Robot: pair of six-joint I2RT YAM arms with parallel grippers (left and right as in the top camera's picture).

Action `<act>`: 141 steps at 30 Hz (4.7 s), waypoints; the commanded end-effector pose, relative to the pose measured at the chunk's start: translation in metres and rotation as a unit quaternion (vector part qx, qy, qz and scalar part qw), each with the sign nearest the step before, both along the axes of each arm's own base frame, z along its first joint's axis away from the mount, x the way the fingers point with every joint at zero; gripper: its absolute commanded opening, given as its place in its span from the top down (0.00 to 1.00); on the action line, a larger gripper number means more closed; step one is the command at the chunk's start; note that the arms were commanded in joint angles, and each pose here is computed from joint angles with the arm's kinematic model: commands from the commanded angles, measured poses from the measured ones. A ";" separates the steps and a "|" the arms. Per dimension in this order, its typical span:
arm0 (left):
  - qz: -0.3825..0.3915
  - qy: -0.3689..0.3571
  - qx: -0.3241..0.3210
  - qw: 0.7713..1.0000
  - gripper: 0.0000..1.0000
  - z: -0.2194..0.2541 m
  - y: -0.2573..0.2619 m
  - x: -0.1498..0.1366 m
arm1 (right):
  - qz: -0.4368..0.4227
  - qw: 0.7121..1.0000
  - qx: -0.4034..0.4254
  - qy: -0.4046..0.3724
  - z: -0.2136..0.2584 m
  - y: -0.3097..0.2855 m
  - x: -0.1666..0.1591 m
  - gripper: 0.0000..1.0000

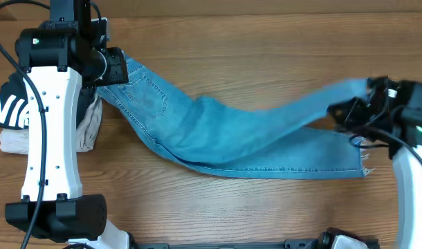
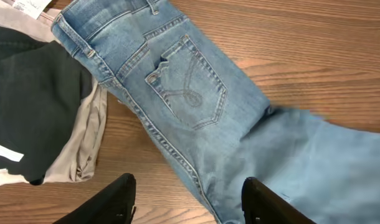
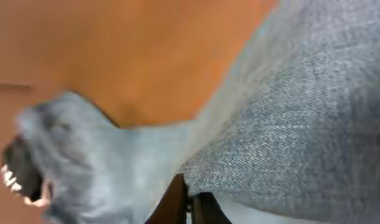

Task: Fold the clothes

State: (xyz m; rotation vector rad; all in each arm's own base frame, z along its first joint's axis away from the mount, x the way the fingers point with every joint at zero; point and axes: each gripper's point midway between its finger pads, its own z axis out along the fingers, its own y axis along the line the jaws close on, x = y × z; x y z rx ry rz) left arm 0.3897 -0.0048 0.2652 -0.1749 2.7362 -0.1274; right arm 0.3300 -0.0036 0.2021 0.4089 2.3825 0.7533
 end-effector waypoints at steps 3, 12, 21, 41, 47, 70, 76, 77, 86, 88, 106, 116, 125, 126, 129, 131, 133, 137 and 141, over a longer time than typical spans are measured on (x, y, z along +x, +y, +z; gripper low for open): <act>-0.012 -0.014 -0.001 1.000 0.43 0.012 -0.004 -0.003 | 0.030 0.992 -0.004 -0.126 0.084 0.013 0.002 0.96; -0.014 -0.011 -0.004 1.000 0.43 0.011 -0.006 -0.005 | 0.040 0.931 -0.087 -0.353 0.240 0.012 0.005 0.96; -0.021 -0.021 -0.021 0.999 0.42 0.013 -0.012 -0.001 | 0.084 0.902 -0.006 -0.423 0.226 -0.015 0.120 0.96; -0.020 -0.032 -0.022 0.999 0.34 0.016 -0.012 0.004 | 0.077 0.878 0.120 -0.457 0.166 -0.078 0.194 0.96; -0.014 -0.031 -0.028 0.999 0.34 0.016 -0.013 0.004 | 0.082 0.938 0.072 -0.329 0.074 -0.086 0.203 0.96; -0.023 -0.038 -0.023 0.999 0.24 0.017 -0.013 0.007 | -0.158 0.954 0.117 0.225 -0.137 -0.153 0.056 0.50; -0.023 -0.038 -0.023 0.999 0.26 0.017 -0.013 0.007 | -0.030 0.954 0.121 0.272 -0.134 -0.061 0.053 0.51; -0.023 -0.038 -0.023 0.999 0.29 0.017 -0.013 0.007 | 0.000 0.957 0.112 0.269 -0.133 -0.044 0.056 0.51; -0.035 0.026 -0.014 0.999 0.33 -0.012 -0.011 0.000 | 0.322 0.903 -0.020 0.284 -0.140 0.145 0.006 0.36; -0.035 0.037 -0.016 0.999 0.34 -0.020 -0.011 0.002 | 0.388 0.882 -0.057 0.260 -0.143 0.178 -0.006 0.34; -0.049 0.007 0.007 0.999 0.49 0.000 -0.006 0.001 | 0.555 0.808 -0.158 0.118 -0.120 0.295 -0.059 0.33; 0.001 -0.030 0.040 0.999 0.47 0.077 0.009 -0.081 | 0.461 0.848 -0.251 0.071 -0.084 0.287 -0.047 0.21; 0.016 -0.039 0.037 0.998 0.43 0.080 0.010 -0.086 | 0.303 0.912 -0.266 0.072 -0.150 0.285 -0.028 0.22; 0.016 -0.039 0.037 0.998 0.43 0.080 0.011 -0.086 | 0.296 0.917 -0.259 0.069 -0.154 0.286 -0.028 0.25; 0.016 -0.039 0.037 0.998 0.42 0.080 0.010 -0.086 | 0.289 0.923 -0.250 0.052 -0.172 0.289 -0.024 0.31; 0.016 -0.039 0.037 0.998 0.42 0.080 0.010 -0.086 | 0.291 0.921 -0.252 0.053 -0.187 0.289 -0.024 0.31; 0.016 -0.039 0.036 0.998 0.41 0.080 0.010 -0.086 | 0.294 0.918 -0.258 0.063 -0.199 0.287 -0.026 0.31; 0.016 -0.039 0.035 0.998 0.40 0.080 0.010 -0.086 | 0.316 0.916 -0.237 0.065 -0.199 0.297 -0.030 0.85; 0.016 -0.038 0.036 0.999 0.39 0.080 0.010 -0.086 | 0.494 0.860 0.000 0.130 -0.135 0.349 -0.094 0.96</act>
